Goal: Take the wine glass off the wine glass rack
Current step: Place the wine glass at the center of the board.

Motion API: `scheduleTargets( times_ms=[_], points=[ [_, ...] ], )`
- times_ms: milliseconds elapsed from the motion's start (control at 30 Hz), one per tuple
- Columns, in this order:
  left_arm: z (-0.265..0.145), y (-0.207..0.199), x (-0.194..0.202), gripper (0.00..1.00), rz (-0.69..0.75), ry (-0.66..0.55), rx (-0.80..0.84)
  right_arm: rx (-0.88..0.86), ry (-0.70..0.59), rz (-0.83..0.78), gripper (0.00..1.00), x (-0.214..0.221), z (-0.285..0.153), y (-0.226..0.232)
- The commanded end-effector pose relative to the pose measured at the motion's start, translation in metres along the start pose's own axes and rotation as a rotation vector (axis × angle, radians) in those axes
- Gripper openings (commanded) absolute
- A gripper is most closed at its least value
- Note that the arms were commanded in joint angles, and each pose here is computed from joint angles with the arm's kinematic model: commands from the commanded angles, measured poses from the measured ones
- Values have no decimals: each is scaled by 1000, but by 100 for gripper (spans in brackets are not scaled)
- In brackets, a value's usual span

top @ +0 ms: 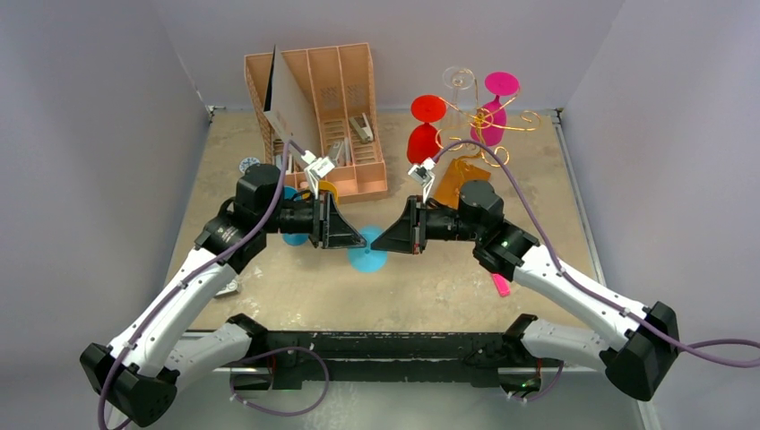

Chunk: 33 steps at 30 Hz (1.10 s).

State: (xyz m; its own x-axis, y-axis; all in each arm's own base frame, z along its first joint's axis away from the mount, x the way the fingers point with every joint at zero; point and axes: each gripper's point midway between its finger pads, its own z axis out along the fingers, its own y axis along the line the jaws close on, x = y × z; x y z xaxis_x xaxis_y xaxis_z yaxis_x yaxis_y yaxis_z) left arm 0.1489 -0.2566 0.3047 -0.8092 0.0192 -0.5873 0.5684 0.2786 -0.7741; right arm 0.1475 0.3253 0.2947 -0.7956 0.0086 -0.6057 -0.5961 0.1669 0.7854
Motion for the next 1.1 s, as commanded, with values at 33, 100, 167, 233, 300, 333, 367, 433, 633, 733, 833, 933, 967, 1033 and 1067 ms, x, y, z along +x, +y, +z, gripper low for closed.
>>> scheduleTargets(
  times_ms=[33, 100, 167, 233, 300, 333, 367, 433, 633, 733, 833, 933, 967, 1033, 1067],
  points=[
    [-3, -14, -6, 3, 36, -7, 45, -39, -112, -75, 0, -15, -9, 14],
    [-4, -11, -8, 0, 40, -22, 17, -50, -118, -87, 1, -15, -11, 18],
    [-6, -9, -12, 0, 52, -47, -21, -63, -125, -92, 9, -15, -12, 21],
    [-9, -11, -17, 0, 71, -73, -35, -68, -123, -89, 25, -14, -13, 21],
    [-12, -12, -20, 0, 84, -98, -50, -72, -110, -95, 35, -10, -14, 21],
    [-13, -11, -22, 0, 87, -112, -60, -83, -94, -106, 39, -6, -15, 22],
    [-14, -11, -23, 0, 85, -121, -67, -94, -76, -122, 43, -2, -15, 22],
    [-14, -11, -25, 0, 85, -136, -68, -123, -38, -127, 47, 7, -16, 22],
    [-11, -13, -32, 0, 86, -173, -40, -188, 7, -31, 48, 15, -7, 22],
    [-12, -17, -34, 0, 102, -187, -29, -206, -32, -23, 39, 10, -3, 21],
    [-13, -19, -35, 0, 111, -193, -25, -225, -81, -48, 27, 2, -2, 22],
    [-14, -18, -34, 0, 110, -193, -28, -245, -99, -68, 22, -3, -1, 26],
    [-13, -18, -35, 0, 109, -193, -29, -250, -102, -76, 21, -5, 0, 27],
    [-13, -19, -36, 0, 109, -196, -30, -244, -115, -77, 21, -8, 1, 27],
    [-13, -19, -37, 0, 111, -197, -29, -240, -122, -76, 22, -10, 1, 27]
  ],
)
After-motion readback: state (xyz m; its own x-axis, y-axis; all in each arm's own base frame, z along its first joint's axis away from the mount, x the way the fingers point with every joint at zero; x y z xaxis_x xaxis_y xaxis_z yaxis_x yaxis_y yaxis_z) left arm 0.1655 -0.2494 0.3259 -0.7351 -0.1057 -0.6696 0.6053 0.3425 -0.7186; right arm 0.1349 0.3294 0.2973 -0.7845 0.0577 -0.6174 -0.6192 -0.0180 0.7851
